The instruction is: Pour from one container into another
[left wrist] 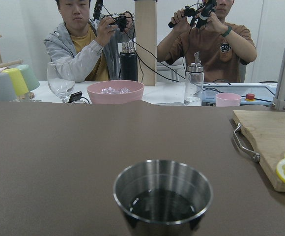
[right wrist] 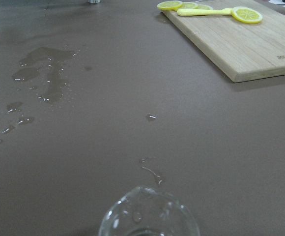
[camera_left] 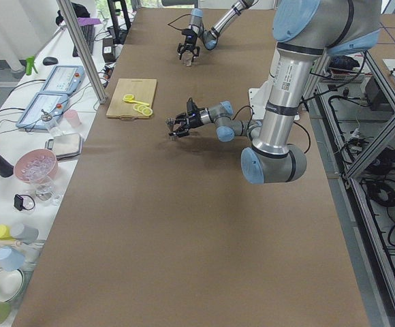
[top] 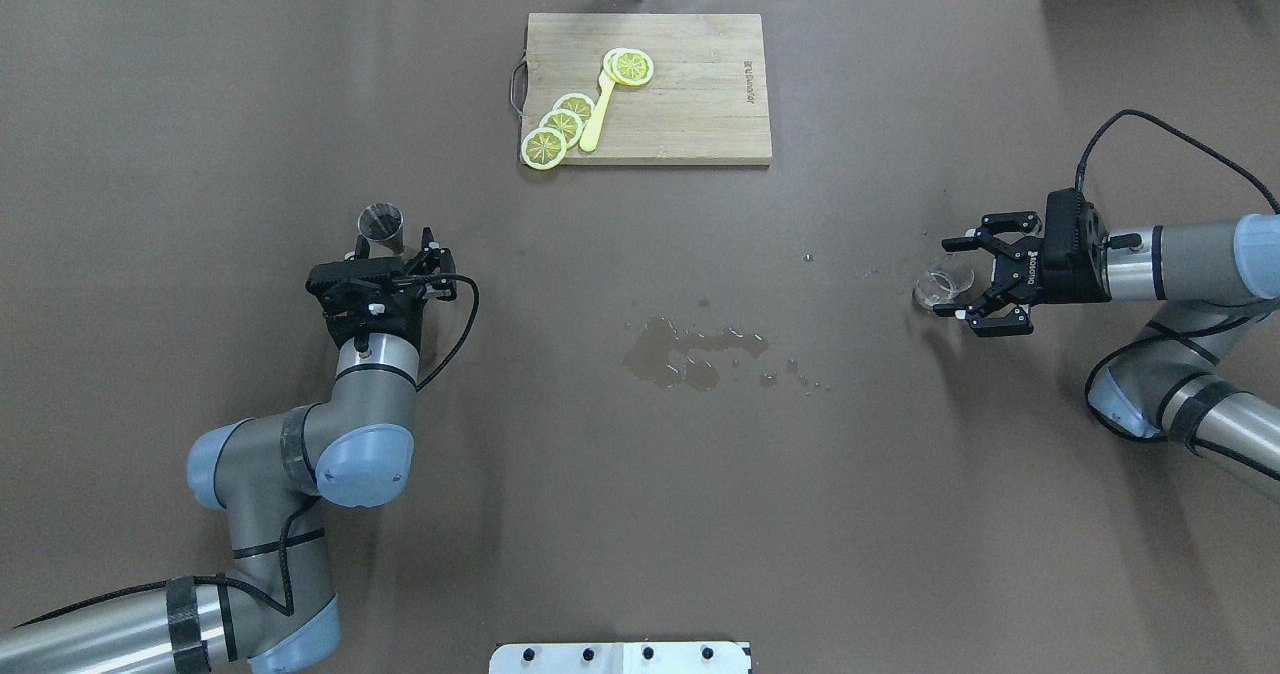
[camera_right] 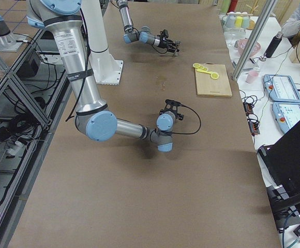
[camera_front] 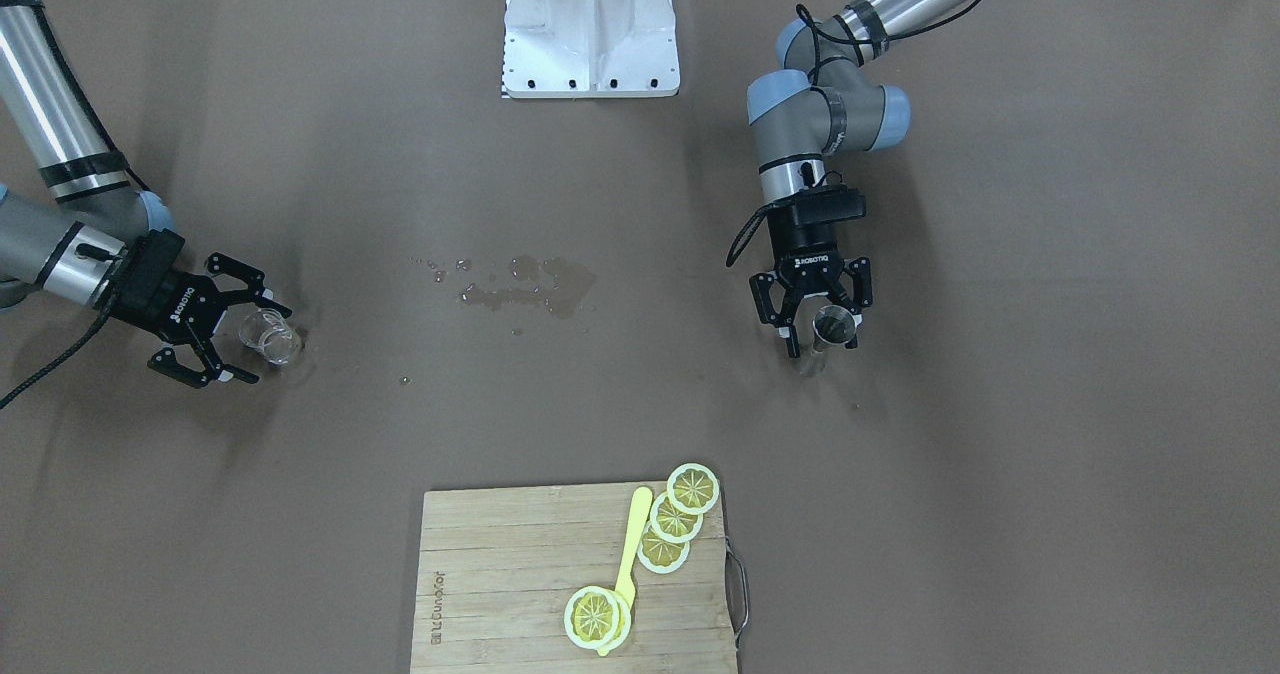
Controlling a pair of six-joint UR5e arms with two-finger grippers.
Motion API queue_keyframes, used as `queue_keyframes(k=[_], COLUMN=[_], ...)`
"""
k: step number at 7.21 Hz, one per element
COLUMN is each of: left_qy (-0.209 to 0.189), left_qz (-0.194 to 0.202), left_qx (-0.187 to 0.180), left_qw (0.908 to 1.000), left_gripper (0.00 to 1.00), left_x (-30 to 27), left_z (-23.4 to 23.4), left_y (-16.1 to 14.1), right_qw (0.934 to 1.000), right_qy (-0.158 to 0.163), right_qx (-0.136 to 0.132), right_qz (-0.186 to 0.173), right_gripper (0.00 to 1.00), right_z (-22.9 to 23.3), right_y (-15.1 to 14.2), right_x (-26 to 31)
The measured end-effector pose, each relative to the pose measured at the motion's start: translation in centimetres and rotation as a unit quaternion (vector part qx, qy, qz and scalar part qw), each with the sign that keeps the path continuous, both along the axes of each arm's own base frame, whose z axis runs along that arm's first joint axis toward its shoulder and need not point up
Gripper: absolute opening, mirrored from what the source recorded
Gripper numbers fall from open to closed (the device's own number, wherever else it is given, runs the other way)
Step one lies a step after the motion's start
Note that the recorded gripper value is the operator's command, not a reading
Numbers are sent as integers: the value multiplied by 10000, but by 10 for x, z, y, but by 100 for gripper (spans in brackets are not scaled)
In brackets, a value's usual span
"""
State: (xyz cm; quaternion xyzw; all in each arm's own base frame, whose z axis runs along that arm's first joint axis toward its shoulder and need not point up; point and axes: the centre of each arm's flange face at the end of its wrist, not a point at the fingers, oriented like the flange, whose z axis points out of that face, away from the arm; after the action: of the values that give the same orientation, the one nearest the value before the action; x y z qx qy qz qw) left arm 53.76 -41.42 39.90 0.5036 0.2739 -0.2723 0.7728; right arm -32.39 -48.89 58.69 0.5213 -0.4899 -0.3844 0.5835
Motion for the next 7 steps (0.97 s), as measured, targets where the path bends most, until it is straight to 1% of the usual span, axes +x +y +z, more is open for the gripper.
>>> queue_keyframes(k=[1,2,3,6,7], left_qy=[4,48,111,131,121], left_qz=[-3,-20,-46,-60,-60], left_qx=[0,-7,-20,-42,-47], left_qw=[10000,10000,9999,9999,9999], left_gripper=[59,56,56,56,49], left_x=[0,0,0,2,4], left_z=[0,0,1,3,3], left_y=[0,0,0,-1,-1], right_qw=[10000,10000,10000,10000,10000], right_qy=[17,27,32,61,62], right_qx=[-19,-29,-34,-68,-69], right_qz=[-5,-9,-10,-7,-6], right_gripper=[90,87,80,46,31], right_z=[0,0,0,2,1], right_y=[0,0,0,0,-1], right_x=[-1,-2,-2,-2,-3])
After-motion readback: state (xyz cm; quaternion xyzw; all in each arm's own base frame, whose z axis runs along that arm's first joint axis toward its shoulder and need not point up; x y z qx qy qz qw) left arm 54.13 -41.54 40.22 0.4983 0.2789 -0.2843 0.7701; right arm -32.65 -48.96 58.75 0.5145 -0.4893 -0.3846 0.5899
